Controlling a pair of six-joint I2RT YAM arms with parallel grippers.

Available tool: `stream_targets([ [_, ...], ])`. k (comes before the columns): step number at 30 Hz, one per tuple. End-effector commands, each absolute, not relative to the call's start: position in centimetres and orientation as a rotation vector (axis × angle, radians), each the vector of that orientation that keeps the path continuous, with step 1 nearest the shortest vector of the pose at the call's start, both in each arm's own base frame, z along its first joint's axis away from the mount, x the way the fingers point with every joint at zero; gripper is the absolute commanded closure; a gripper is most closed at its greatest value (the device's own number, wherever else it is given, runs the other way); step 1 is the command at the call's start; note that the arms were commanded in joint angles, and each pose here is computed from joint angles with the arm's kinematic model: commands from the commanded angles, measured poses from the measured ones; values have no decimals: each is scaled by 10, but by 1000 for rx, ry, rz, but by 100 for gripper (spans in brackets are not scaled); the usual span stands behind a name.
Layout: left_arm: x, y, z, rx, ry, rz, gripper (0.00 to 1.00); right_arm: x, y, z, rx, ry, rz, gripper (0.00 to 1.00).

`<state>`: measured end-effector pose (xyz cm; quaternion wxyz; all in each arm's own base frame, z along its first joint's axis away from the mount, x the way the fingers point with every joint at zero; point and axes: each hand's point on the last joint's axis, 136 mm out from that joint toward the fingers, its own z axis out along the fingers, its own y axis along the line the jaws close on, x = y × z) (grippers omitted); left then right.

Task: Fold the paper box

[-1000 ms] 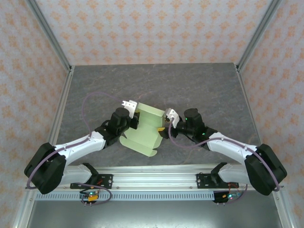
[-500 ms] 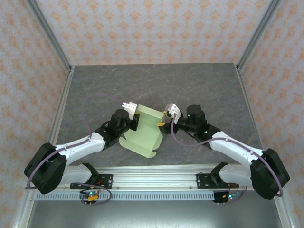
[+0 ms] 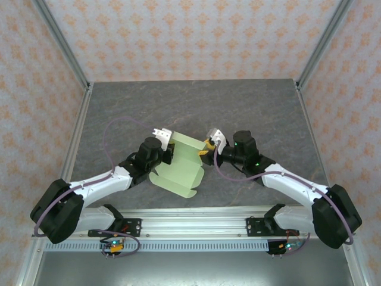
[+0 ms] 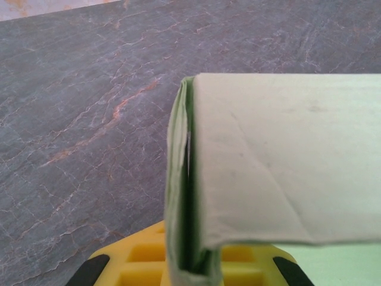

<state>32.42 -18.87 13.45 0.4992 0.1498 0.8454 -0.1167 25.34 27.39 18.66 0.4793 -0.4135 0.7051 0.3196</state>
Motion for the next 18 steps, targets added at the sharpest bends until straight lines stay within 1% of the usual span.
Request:
stream_targets([
  [1,327,-195,146,423,2014,-259,100,247,277,197,-1023,1660,817,39],
  [2,327,-194,145,441,2022,-243,100,245,275,197,-1016,1657,821,34],
  [3,328,-194,145,455,2024,-227,100,244,273,196,-999,1663,824,32],
  [8,331,-198,144,537,2050,-202,100,239,258,197,-911,1719,834,30],
  [12,336,-207,136,646,2112,-169,100,238,242,219,-763,1705,852,28],
  [15,339,-216,128,739,2191,-155,100,253,210,232,-545,1747,726,23],
  [18,340,-225,115,850,2284,-145,100,274,159,236,-242,1788,519,17],
])
